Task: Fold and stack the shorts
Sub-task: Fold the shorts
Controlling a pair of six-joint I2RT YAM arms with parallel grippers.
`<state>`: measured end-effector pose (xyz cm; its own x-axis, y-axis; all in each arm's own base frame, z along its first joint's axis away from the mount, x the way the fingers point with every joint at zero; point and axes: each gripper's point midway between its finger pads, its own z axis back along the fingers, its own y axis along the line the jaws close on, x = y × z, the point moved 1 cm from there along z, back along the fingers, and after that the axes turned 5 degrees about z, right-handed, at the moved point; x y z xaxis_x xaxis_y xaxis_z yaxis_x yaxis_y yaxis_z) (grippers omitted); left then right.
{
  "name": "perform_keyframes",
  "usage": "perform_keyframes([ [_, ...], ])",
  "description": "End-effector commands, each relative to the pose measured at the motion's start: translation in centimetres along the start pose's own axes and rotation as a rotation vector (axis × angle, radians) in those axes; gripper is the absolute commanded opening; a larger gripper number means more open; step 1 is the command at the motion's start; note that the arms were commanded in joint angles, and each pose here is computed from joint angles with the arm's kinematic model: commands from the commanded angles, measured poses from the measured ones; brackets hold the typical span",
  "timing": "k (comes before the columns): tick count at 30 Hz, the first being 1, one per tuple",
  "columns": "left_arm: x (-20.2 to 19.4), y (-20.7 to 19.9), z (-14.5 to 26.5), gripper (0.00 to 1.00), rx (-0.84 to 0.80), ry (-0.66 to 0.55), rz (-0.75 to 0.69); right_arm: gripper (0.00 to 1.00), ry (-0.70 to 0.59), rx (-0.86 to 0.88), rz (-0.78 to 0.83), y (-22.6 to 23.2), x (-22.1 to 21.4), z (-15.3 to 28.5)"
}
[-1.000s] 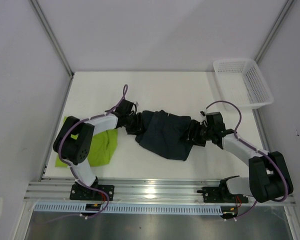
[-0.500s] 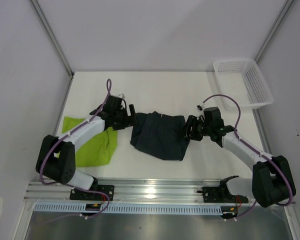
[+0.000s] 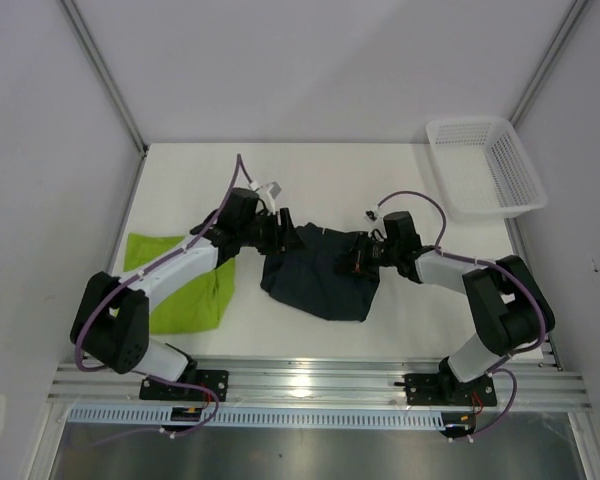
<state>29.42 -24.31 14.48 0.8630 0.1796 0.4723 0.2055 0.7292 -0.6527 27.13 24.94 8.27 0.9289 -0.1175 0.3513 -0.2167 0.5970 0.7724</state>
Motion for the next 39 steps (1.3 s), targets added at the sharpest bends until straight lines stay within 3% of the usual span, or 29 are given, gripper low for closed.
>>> perform_keyframes([
  [1, -0.2, -3.6, -1.8, 0.55, -0.130, 0.042, -0.055, 0.03, -0.023, 0.145, 0.063, 3.5, 2.0, -1.2],
  [7, -2.1, -0.3, -5.5, 0.34, -0.033, 0.132, -0.024, 0.01, 0.007, 0.021, -0.019, -1.2, 2.4, -3.1],
  [12, -4.5, 6.7, -8.3, 0.23, 0.244, 0.216, 0.054, 0.00, 0.021, -0.038, -0.112, -5.4, 3.1, -4.3],
  [14, -5.0, 7.3, -8.7, 0.10, 0.233, 0.234, 0.090, 0.00, 0.032, -0.099, -0.118, -6.2, 3.2, -4.6],
  [21, -2.9, 5.8, -7.5, 0.11, 0.209, 0.166, 0.050, 0.03, 0.002, -0.129, -0.059, -5.4, 5.6, -3.5],
  [23, -1.9, 4.4, -6.2, 0.15, 0.180, 0.126, 0.037, 0.18, -0.021, -0.098, -0.017, -3.7, 6.5, -2.5],
  [24, -1.4, 3.7, -5.6, 0.25, 0.166, 0.106, 0.030, 0.32, -0.032, -0.085, 0.008, -3.0, 6.8, -2.1],
  [26, -0.3, 2.1, -3.6, 0.37, 0.134, 0.048, 0.007, 0.46, -0.042, -0.079, 0.036, -1.5, 7.0, -0.6],
  [27, 0.1, 1.6, -2.9, 0.54, 0.125, 0.029, -0.003, 0.56, -0.049, -0.082, 0.063, -1.1, 7.0, -0.1],
  [30, 0.8, 1.0, -0.6, 0.81, 0.139, -0.015, -0.033, 0.69, -0.080, -0.103, 0.121, 0.2, 7.5, 2.0],
  [32, 1.2, 1.7, 0.2, 0.87, 0.192, -0.020, -0.052, 0.78, -0.103, -0.151, 0.136, 0.3, 7.6, 3.5],
  [34, 1.6, 3.2, 0.4, 0.93, 0.232, -0.016, -0.045, 0.99, -0.107, -0.228, 0.152, -0.7, 7.3, 4.6],
  [36, 1.1, 5.4, 0.1, 0.99, 0.284, 0.018, -0.014, 0.99, -0.115, -0.293, 0.167, -1.5, 7.0, 5.6],
  [39, 0.1, 8.1, -0.6, 0.99, 0.342, 0.033, 0.023, 0.99, -0.111, -0.431, 0.180, -4.0, 6.4, 7.0],
])
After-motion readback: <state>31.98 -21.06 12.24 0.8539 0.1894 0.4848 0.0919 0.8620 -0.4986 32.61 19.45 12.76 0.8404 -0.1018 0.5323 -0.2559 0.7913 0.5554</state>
